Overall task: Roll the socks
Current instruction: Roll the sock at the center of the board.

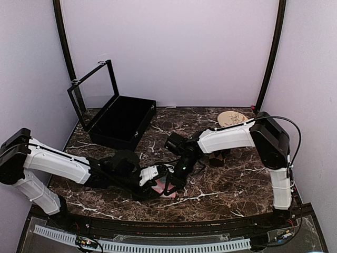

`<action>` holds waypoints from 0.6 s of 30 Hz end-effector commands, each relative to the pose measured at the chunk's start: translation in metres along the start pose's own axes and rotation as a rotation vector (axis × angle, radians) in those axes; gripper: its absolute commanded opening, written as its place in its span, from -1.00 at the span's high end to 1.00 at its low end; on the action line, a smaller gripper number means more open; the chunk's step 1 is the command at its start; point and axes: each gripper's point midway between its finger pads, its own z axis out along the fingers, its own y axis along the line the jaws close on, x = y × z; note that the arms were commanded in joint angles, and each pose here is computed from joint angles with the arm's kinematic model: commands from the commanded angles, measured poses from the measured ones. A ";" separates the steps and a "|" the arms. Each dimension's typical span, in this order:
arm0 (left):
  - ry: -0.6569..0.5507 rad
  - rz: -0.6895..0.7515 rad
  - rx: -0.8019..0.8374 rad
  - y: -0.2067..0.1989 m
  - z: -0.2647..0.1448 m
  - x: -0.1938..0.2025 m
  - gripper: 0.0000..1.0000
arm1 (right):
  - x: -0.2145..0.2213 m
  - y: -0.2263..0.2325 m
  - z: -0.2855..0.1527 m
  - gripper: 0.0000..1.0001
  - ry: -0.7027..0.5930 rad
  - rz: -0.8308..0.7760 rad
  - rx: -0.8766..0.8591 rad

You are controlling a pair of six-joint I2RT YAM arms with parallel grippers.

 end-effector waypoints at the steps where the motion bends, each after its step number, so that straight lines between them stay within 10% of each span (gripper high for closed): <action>1: 0.027 0.051 0.034 -0.005 0.005 -0.002 -0.04 | 0.003 0.002 0.001 0.97 0.006 0.009 -0.030; 18: 0.109 0.033 0.070 -0.008 0.023 0.017 0.17 | 0.003 0.006 0.000 0.99 0.005 0.002 -0.043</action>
